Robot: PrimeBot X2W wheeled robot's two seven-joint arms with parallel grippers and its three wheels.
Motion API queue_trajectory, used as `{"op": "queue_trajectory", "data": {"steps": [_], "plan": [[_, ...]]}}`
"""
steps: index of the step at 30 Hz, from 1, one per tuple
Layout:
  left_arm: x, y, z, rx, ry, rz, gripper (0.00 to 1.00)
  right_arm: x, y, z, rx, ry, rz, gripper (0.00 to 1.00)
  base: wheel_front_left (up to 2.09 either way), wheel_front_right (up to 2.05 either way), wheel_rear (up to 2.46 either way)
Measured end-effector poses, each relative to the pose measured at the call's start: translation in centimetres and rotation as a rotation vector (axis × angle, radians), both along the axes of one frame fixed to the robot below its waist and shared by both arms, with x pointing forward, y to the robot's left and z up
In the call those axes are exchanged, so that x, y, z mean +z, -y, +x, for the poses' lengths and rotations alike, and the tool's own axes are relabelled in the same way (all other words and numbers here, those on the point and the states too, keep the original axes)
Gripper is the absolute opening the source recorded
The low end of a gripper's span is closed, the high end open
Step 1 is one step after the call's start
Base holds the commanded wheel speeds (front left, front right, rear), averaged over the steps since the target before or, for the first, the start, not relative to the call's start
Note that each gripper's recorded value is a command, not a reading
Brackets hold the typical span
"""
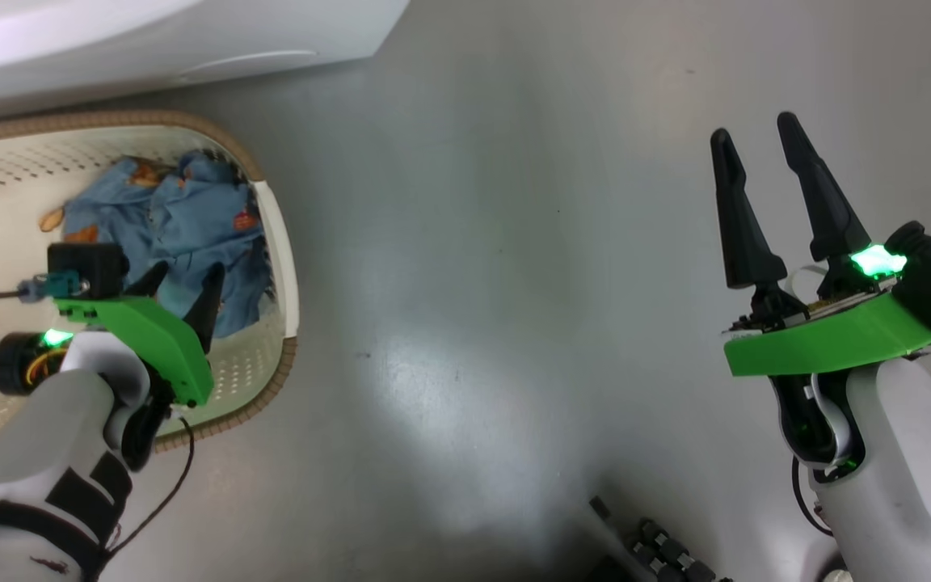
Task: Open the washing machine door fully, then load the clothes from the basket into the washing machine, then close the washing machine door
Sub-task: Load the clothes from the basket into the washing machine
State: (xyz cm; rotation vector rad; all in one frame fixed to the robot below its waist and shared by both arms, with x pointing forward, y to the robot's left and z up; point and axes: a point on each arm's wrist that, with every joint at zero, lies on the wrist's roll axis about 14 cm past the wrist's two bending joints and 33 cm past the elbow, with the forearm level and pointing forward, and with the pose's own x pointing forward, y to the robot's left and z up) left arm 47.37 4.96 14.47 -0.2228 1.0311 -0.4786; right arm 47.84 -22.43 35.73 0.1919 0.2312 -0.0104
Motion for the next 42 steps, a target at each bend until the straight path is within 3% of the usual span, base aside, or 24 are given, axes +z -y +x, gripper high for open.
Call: {"op": "queue_trajectory", "data": {"steps": [11, 14, 15, 29, 34, 42], "plan": [[-0.9, 1.3, 0.3, -0.043, -0.023, -0.026, 1.00, -0.9, -0.1, -0.1, 0.001, -0.020, -0.001, 1.00, 0.00, 0.00, 0.00], [-1.0, 1.4, 0.4, -0.046, -0.030, -0.029, 0.15, -0.8, -0.1, 0.0, 0.001, -0.018, -0.003, 1.00, 0.00, 0.00, 0.00], [-0.9, 1.4, 0.3, -0.047, -0.031, -0.031, 0.00, -0.6, 0.0, 0.1, 0.002, -0.014, -0.004, 1.00, 0.00, 0.00, 0.00], [2.6, -0.4, 2.4, 0.090, 0.078, -0.053, 0.00, 2.1, -0.6, 0.7, 0.019, 0.054, 0.005, 1.00, 0.00, 0.00, 0.00], [4.5, -1.7, 1.3, 0.141, 0.106, -0.053, 0.00, 3.8, -0.9, 0.6, 0.031, 0.086, 0.007, 1.00, 0.00, 0.00, 0.00], [9.3, -3.7, 0.6, 0.221, 0.179, -0.075, 0.00, 5.5, -1.0, -1.9, 0.040, 0.092, 0.011, 1.00, 0.00, 0.00, 0.00]]}}
